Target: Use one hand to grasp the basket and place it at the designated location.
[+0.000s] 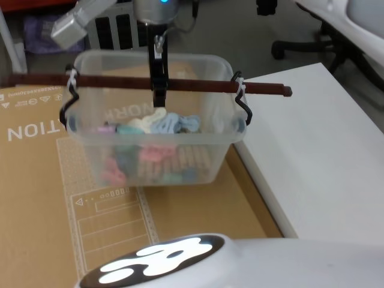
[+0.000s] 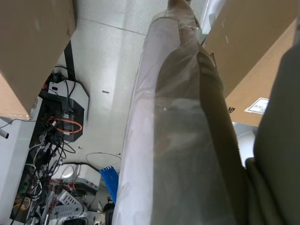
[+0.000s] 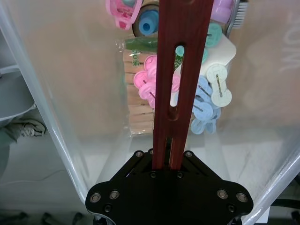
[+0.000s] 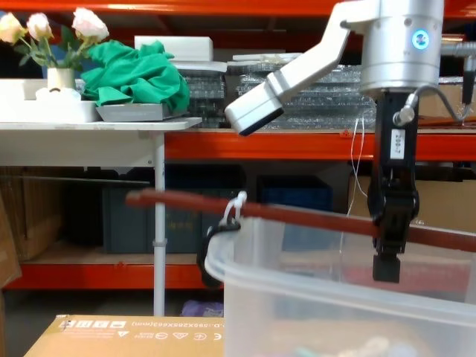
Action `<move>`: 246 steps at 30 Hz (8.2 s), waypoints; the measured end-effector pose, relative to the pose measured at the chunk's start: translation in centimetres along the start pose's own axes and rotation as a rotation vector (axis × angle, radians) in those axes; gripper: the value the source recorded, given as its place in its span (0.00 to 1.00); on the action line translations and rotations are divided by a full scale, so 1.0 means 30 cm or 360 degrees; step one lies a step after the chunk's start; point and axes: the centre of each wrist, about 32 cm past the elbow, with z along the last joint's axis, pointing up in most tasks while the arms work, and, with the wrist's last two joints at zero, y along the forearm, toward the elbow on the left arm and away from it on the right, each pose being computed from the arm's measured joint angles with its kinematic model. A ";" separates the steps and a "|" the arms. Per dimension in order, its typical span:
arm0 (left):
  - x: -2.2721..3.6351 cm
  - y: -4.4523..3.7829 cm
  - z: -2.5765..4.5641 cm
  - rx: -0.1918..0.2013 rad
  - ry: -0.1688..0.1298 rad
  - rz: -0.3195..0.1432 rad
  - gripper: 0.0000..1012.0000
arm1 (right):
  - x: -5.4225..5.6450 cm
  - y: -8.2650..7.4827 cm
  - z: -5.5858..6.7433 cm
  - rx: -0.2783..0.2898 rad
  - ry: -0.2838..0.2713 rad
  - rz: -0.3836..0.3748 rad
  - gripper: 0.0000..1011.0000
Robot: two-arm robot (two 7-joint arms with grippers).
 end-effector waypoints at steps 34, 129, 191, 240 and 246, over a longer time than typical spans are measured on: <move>0.000 0.000 0.000 0.0000 0.0000 0.0000 0.00 | 0.023 0.185 0.007 0.0203 -0.0128 0.0090 0.00; 0.000 0.000 0.000 0.0000 0.0000 0.0000 0.00 | 0.028 0.316 -0.050 0.0316 -0.0126 0.0126 0.99; 0.000 0.000 0.000 0.0000 0.0000 0.0000 0.00 | -0.132 -0.056 0.107 -0.0032 -0.0088 -0.0045 0.99; 0.000 0.000 0.000 0.0000 0.0000 0.0000 0.00 | 0.019 0.190 -0.036 0.0232 -0.0127 0.0128 0.99; 0.000 0.000 0.000 0.0000 0.0000 0.0000 0.00 | 0.018 0.201 -0.036 0.0247 -0.0128 0.0119 0.99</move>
